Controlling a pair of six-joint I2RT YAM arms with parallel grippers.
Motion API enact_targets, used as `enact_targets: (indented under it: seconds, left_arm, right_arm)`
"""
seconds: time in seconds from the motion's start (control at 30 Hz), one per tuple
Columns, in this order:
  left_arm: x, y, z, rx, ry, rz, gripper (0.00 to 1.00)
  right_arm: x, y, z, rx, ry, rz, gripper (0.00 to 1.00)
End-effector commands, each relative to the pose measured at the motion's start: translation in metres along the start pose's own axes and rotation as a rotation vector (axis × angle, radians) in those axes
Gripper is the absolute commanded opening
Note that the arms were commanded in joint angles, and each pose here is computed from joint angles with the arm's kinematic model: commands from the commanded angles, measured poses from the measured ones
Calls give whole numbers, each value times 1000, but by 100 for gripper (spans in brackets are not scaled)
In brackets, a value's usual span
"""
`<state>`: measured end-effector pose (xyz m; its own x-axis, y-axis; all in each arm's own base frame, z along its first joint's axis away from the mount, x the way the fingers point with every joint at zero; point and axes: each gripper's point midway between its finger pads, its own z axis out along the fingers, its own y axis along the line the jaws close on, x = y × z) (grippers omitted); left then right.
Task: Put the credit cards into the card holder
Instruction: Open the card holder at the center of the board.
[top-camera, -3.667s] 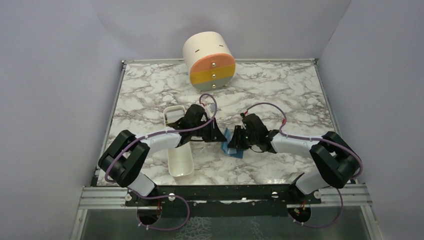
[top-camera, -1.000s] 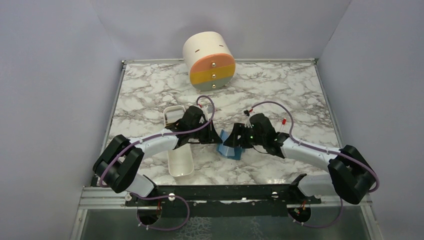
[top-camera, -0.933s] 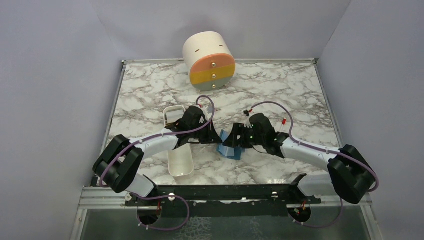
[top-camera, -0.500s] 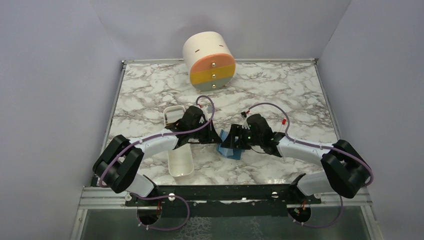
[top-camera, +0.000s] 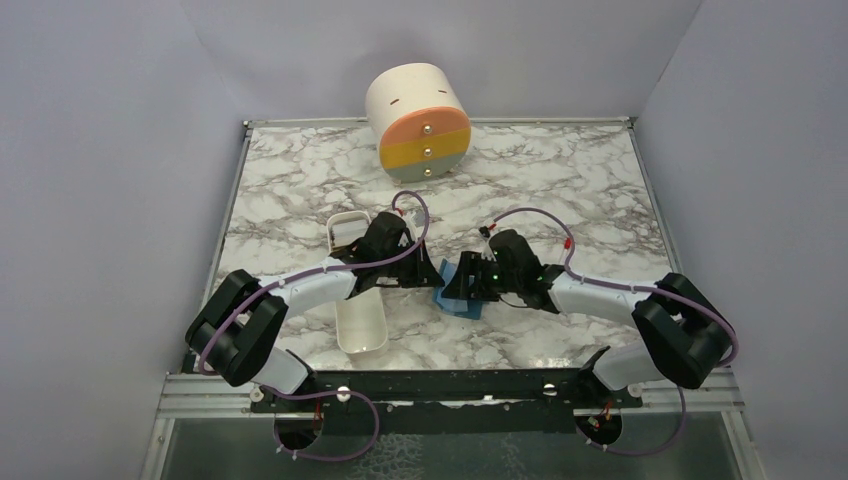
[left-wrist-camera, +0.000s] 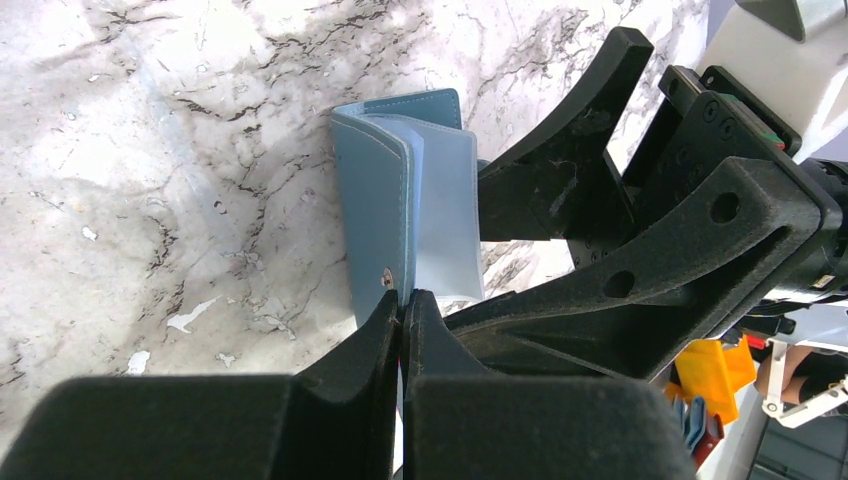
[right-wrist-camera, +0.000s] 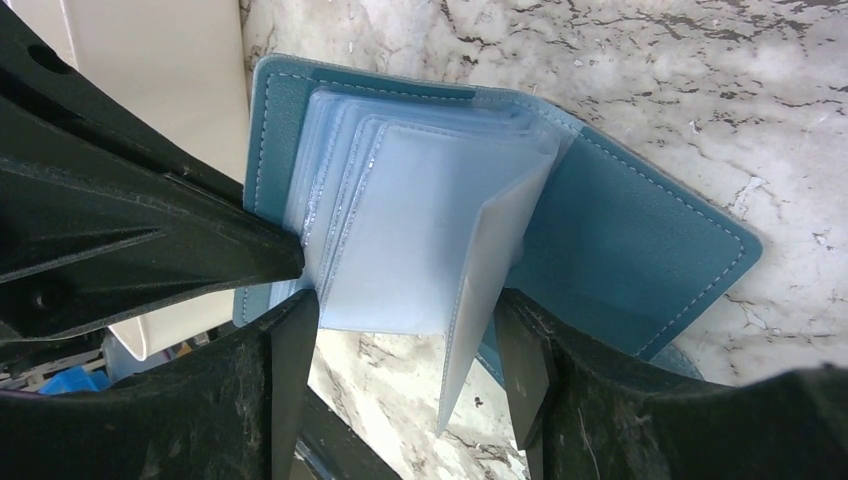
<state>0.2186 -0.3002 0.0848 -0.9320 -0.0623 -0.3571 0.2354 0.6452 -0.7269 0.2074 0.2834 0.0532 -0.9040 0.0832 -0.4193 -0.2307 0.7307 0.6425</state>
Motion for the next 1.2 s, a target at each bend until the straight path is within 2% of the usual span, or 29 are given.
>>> enact_targets:
  seconds: [0.0, 0.37, 0.7, 0.8, 1.03, 1.17]
  left_arm:
    - [-12, -9, -2, 6, -35, 38, 0]
    - [-13, -5, -2, -20, -38, 44, 0]
    - [-11, -5, -1, -16, -32, 40, 0]
    - [-12, -8, -1, -1, -33, 35, 0]
    - [-16, -12, 3, 31, -69, -8, 0]
    - [-20, -13, 7, 48, -90, -63, 0]
  right_arm:
    - [-6, -4, 1, 38, -26, -25, 65]
    - [-13, -37, -19, 249, -77, -39, 65]
    - [-33, -55, -64, 456, -154, -64, 65]
    - [-43, -33, -72, 394, -173, -66, 65]
    - [-54, 23, -62, 112, -200, -51, 59]
    - [-52, 28, -46, 79, -163, -35, 58]
